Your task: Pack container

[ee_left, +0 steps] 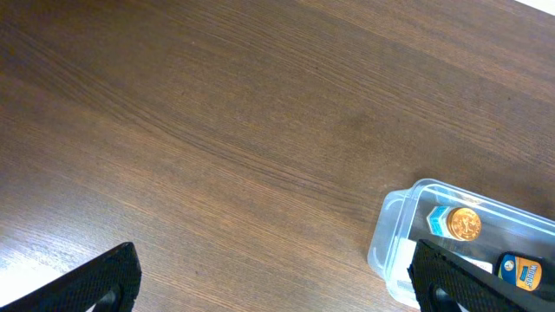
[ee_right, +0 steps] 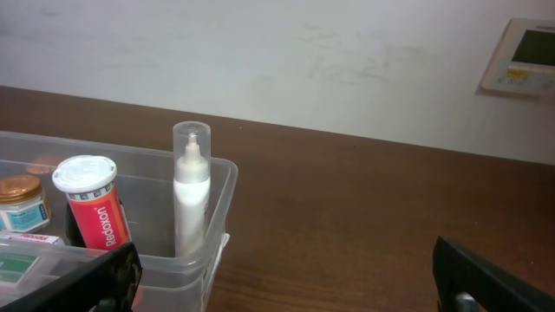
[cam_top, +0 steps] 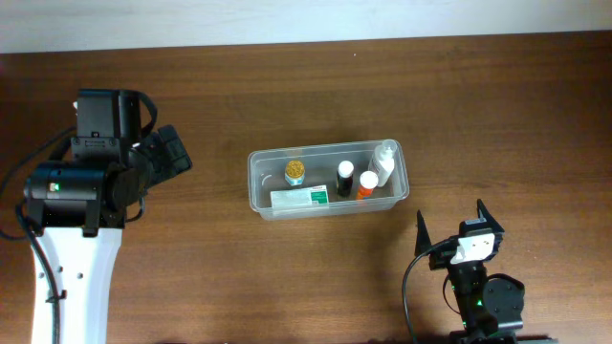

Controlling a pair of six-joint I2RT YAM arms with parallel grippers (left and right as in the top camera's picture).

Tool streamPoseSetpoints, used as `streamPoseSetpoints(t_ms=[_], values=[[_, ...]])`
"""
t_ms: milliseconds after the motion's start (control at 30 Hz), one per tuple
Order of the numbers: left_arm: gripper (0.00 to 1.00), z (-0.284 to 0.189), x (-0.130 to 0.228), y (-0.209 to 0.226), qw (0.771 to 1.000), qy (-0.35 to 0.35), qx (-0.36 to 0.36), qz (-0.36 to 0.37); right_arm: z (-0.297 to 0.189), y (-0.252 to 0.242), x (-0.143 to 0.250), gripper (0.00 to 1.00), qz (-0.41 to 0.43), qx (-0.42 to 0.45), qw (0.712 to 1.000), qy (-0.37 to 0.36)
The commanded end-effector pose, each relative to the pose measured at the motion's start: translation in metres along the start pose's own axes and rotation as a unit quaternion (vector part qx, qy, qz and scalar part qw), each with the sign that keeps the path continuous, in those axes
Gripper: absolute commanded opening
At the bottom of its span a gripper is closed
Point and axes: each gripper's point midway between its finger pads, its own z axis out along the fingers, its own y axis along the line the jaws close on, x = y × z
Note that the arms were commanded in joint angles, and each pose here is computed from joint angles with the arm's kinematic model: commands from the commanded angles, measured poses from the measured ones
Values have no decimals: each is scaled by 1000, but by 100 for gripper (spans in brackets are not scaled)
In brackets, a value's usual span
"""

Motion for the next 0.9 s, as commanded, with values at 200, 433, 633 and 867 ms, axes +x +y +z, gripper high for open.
streamPoseSetpoints(t_ms=[200,433,633,867], values=[[99,-3,-4,4,1000,-10,-5,-6,0,-5,3,98,-5,13,1000,4],[99,-3,-4,4,1000,-10,-5,-6,0,-5,3,98,-5,13,1000,4],[99,-3,-4,4,1000,-10,-5,-6,0,-5,3,98,-5,13,1000,4],[99,2,-2,3,1000,-1,-9,-4,0,-5,3,99,-5,13,1000,4]])
